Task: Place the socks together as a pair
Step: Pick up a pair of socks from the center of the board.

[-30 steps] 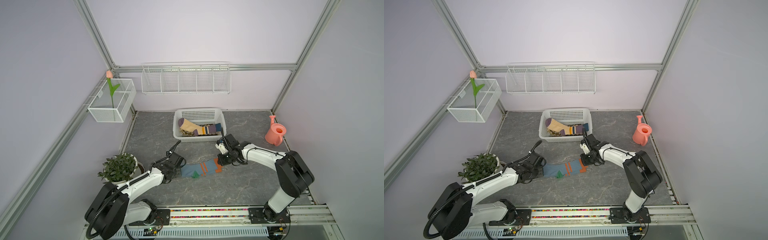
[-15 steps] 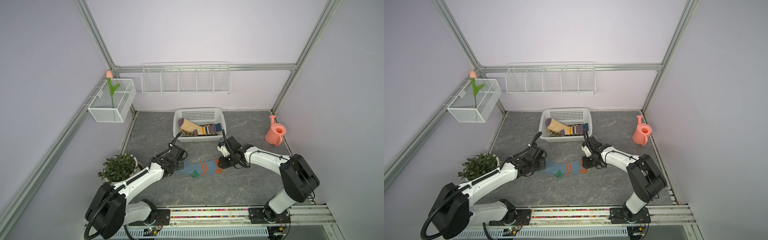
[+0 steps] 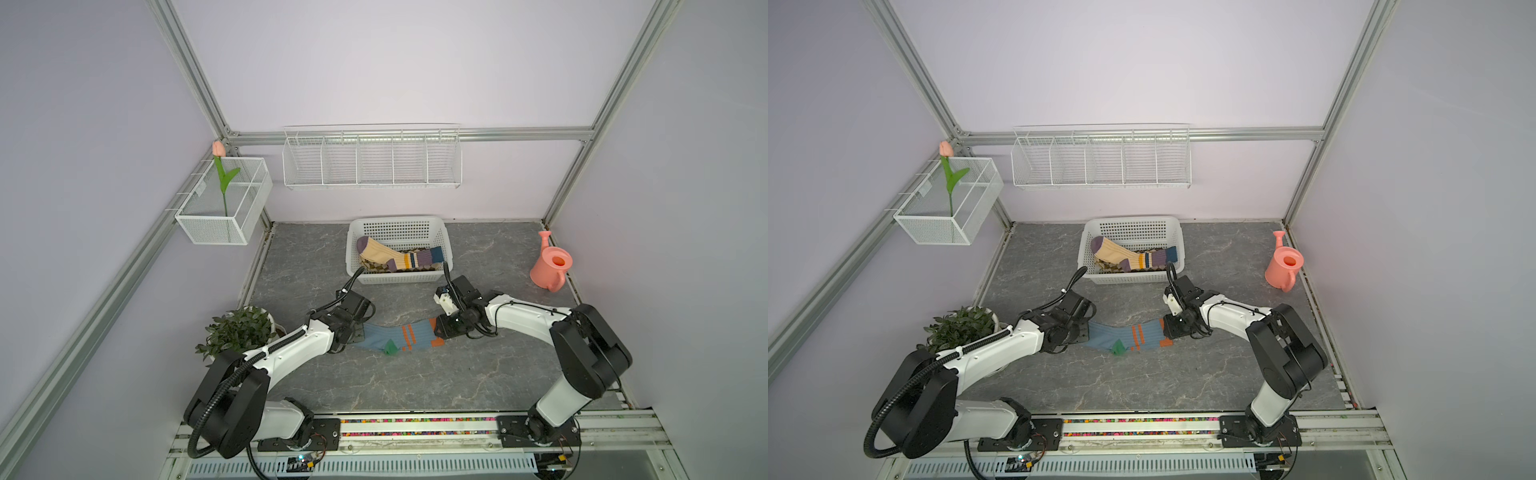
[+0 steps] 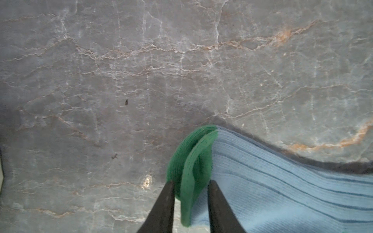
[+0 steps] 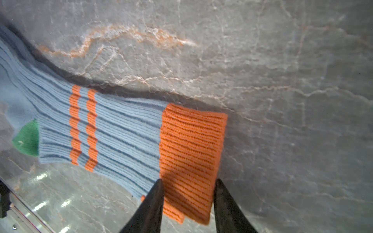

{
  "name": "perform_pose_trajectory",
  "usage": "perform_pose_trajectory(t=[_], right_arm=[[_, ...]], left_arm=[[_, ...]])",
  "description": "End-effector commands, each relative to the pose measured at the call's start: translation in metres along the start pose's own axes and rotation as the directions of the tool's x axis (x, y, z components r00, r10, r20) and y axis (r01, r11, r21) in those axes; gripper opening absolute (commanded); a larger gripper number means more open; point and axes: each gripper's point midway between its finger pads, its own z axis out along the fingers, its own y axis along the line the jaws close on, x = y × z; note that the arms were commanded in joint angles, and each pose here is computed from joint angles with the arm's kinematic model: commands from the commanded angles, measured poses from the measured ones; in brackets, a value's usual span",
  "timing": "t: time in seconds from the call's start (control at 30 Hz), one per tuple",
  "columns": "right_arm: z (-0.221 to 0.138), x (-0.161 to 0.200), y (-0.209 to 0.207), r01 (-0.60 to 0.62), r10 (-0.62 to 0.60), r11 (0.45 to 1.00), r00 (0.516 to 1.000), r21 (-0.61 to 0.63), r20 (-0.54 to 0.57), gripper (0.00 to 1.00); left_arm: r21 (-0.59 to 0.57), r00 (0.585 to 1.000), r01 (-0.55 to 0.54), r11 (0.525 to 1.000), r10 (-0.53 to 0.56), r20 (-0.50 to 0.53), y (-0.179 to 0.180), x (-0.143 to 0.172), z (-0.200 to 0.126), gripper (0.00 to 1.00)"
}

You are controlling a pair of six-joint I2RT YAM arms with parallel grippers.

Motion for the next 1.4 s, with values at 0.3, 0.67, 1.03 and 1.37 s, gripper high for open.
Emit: perform_pose_trajectory(t=[0.3,0.67,1.03,1.37], right_arm=[[-0.038,0.008,0.044,0.032,-0.029,0.99,0.999,-0.14,0.027,0.11],[-0.004,0.041,0.02,-0.002,-0.002,0.998,0.998,-0.065,-0.07,0.21],[0.01,0.043,0.008,-0.002,0.001,1.0,0.996,-0.009,-0.095,0.47],[0.02,0.048,0.002,0.008,-0.005,1.0,0.992,0.023,-0.127,0.44]], left_arm=[[-0.019,0.999,-0.005,1.0,0.005,-0.051,0.001,0.0,0.01,0.32],[-0.021,0.998,-0.008,1.0,0.007,-0.066,0.001,-0.006,0.007,0.46],[0.019,0.994,0.066,0.998,-0.065,-0.086,0.013,-0.014,0.018,0.77],[0.052,0.988,0.05,0.997,-0.042,-0.148,0.001,-0.014,0.032,0.59]])
